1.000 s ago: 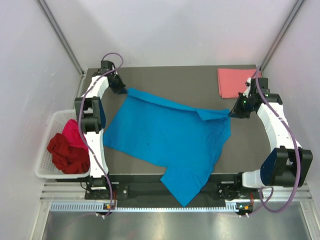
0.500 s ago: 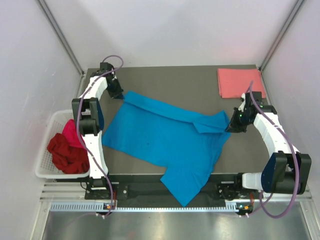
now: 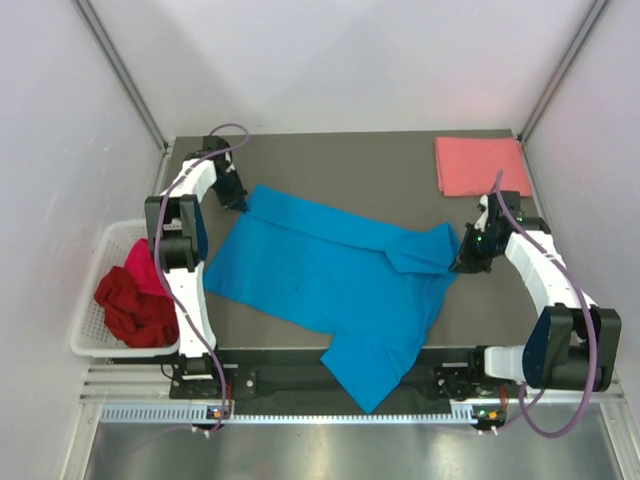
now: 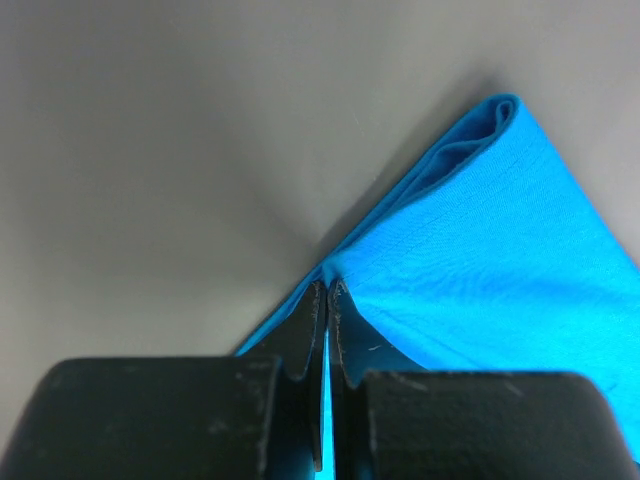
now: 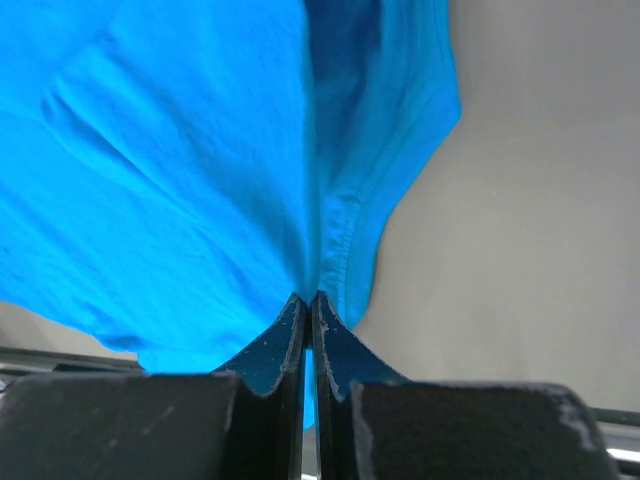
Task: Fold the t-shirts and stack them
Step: Fold the tshirt
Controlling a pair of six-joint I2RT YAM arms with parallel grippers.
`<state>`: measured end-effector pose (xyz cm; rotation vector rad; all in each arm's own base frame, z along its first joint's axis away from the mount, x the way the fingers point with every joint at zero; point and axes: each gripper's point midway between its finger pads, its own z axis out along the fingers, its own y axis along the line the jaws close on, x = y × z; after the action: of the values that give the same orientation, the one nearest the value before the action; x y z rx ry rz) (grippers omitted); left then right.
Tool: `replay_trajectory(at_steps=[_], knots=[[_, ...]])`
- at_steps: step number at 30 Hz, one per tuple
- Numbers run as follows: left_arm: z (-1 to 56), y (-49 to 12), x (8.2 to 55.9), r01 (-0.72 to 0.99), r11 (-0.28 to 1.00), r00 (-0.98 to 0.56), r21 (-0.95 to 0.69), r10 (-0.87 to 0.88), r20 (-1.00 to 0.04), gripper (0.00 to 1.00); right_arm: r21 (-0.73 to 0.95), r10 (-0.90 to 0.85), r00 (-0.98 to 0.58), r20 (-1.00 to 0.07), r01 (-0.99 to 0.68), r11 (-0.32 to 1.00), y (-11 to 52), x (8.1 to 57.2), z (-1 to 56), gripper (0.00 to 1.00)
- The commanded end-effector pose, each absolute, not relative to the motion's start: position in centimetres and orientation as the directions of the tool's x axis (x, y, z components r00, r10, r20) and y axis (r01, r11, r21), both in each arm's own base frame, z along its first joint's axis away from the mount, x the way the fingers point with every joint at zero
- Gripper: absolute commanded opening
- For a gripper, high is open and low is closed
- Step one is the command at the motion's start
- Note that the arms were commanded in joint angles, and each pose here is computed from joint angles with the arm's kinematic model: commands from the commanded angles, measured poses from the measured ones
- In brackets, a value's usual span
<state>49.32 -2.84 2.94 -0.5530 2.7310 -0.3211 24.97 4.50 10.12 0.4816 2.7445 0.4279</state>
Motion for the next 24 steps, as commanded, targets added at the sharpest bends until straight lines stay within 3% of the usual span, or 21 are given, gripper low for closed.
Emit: replay_trajectory(at_steps=[1,15,24], knots=[[3.0,-2.2,49.0,-0.342,0.901,-0.865,-0.267,-0.413,-0.285,0.00,0.358,0.366,-0.887,-0.280,0.258,0.897,5.0,24.8,10.2,0.00],[4.1,-1.6,48.8,-0.344,0.906,-0.855,-0.246,-0.410,-0.316,0.00,0.367,0.382,-0.884,-0.269,0.272,0.889,5.4,23.4,10.7,0.00],[1.5,-1.8,47.7,-0.375,0.895,-0.868,-0.242,-0.431,-0.248,0.00,0.382,0.397,-0.892,-0.217,0.296,0.875,6.1,22.2,8.6,0.00]])
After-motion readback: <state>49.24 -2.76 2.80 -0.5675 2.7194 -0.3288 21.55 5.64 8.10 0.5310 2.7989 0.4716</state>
